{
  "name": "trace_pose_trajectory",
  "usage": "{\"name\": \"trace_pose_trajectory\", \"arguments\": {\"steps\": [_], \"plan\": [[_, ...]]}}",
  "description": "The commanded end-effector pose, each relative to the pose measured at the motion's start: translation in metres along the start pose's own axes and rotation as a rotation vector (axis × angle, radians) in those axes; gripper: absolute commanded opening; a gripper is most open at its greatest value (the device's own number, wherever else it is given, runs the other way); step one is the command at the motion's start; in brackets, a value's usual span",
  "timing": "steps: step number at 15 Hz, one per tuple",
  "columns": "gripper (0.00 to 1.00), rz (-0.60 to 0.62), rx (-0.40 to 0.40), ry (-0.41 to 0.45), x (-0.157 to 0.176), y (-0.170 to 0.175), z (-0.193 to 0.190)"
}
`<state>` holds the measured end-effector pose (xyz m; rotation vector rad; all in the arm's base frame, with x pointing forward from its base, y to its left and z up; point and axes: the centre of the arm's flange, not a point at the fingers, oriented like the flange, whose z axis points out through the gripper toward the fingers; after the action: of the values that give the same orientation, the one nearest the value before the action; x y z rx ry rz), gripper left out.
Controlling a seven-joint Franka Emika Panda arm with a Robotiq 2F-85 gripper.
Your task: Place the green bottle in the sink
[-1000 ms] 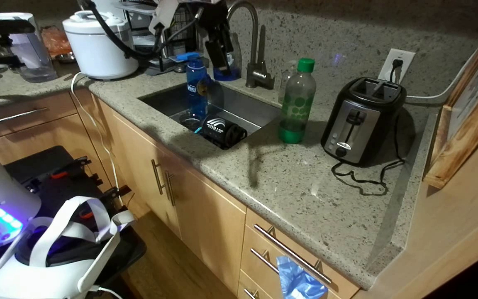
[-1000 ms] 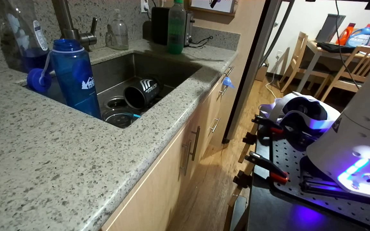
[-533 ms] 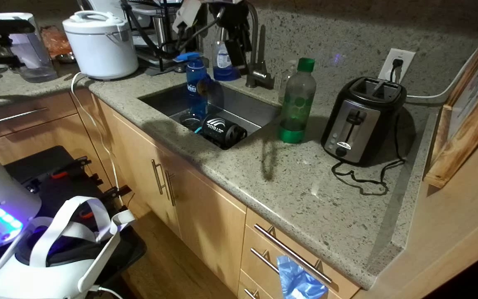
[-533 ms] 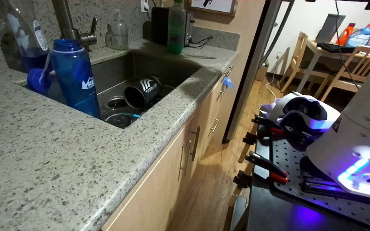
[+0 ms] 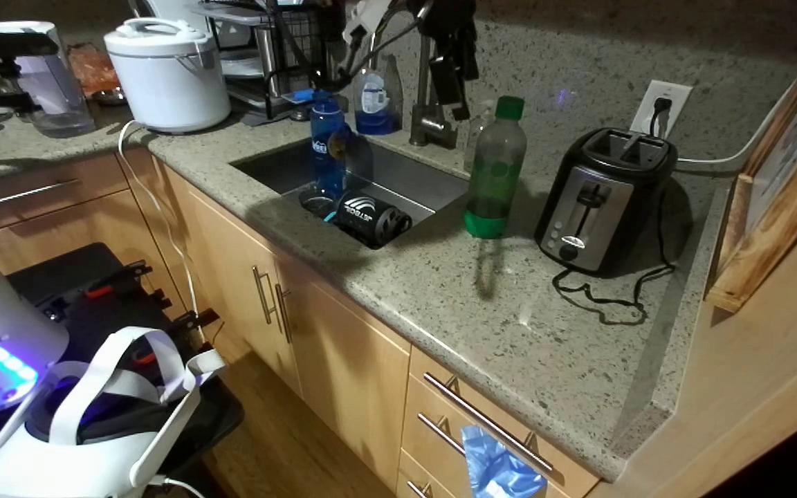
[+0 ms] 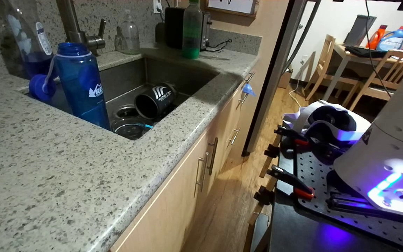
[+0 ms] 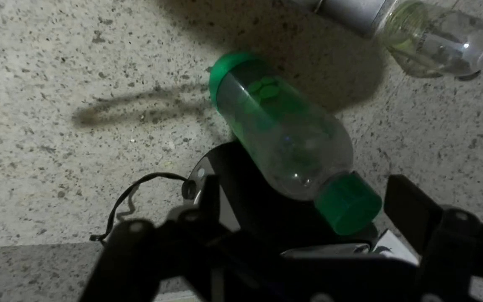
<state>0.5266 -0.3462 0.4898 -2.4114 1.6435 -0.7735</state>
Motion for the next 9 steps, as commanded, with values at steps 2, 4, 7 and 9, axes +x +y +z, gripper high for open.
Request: {"name": "trace_pose_trajectory", "arguments": {"steps": [2, 4, 7, 9], "plan": [[1.0, 0.073, -0.02, 0.002, 0.045, -0.023, 0.003], [1.0, 0.078, -0.014, 0.013, 0.054, -0.034, -0.002], [1.0, 0.044, -0.006, 0.029, 0.043, -0.028, -0.004], [1.0, 0.039, 0.0, 0.037, 0.046, -0.034, -0.007]]}}
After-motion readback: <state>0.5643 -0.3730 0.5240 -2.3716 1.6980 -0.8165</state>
